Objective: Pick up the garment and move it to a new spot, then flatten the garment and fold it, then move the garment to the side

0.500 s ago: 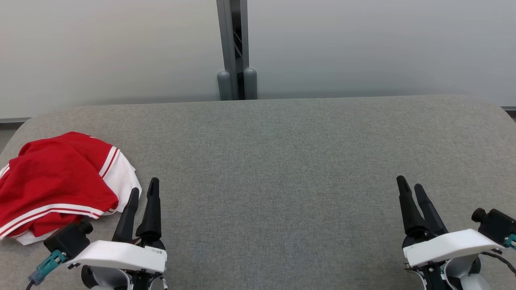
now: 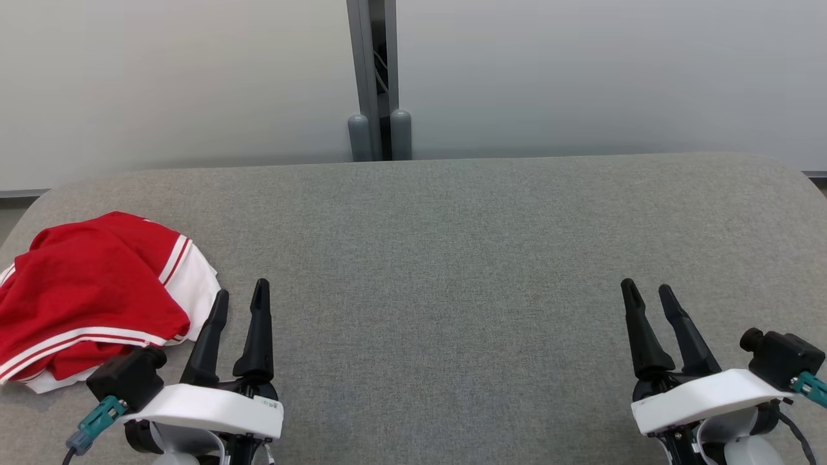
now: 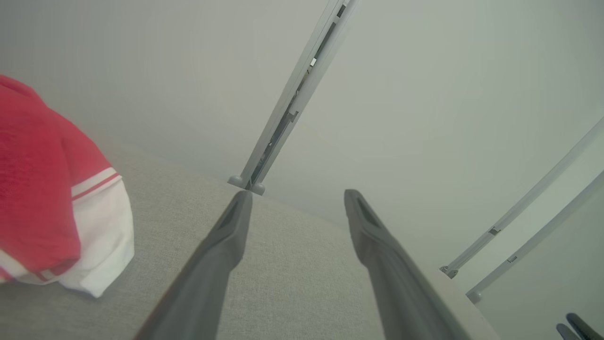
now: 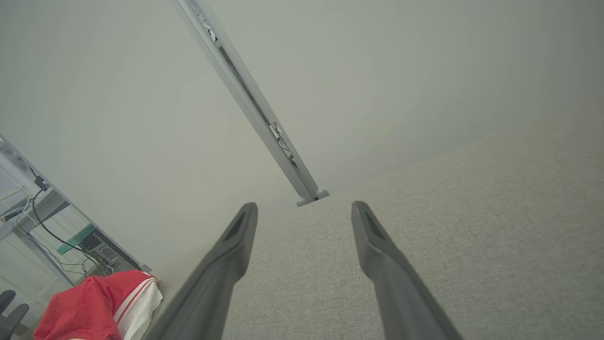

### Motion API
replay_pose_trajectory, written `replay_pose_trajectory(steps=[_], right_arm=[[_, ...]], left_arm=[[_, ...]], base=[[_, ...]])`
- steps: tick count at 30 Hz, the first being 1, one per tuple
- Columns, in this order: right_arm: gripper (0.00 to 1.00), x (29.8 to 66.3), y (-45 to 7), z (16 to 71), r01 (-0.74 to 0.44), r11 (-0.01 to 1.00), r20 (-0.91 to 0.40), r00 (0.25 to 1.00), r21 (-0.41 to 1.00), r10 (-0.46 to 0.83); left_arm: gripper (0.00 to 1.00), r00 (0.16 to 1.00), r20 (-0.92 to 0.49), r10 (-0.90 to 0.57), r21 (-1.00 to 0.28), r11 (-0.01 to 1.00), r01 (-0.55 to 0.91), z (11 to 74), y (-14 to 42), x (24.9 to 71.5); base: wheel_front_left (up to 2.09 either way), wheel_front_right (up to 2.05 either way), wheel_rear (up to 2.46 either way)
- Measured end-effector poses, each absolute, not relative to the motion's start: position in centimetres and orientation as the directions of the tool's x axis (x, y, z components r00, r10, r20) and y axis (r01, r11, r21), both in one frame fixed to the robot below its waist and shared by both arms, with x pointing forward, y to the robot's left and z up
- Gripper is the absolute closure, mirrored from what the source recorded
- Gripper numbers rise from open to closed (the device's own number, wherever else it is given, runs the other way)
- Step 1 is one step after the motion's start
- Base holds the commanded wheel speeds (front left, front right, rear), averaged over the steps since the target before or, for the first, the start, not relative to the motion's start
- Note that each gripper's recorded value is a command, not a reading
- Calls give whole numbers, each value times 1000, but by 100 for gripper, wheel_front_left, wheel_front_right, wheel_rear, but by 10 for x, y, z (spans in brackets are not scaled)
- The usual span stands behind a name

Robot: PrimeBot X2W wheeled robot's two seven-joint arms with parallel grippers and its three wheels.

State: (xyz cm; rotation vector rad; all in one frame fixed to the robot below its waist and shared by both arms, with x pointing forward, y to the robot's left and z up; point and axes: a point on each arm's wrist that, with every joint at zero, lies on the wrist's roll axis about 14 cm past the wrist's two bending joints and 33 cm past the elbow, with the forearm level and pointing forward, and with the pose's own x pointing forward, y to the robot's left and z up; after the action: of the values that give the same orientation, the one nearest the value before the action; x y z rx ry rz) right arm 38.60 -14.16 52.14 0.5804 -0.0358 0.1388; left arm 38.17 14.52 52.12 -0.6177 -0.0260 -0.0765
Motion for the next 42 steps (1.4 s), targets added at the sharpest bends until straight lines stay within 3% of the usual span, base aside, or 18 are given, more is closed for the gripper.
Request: replay_pose_trajectory(steps=[42], right_arm=[[0, 380, -138, 541, -193, 963, 173, 972, 189, 161]], left_arm=[[0, 986, 123, -114, -270, 952, 144, 529, 129, 378]], base=[[0, 0, 0]])
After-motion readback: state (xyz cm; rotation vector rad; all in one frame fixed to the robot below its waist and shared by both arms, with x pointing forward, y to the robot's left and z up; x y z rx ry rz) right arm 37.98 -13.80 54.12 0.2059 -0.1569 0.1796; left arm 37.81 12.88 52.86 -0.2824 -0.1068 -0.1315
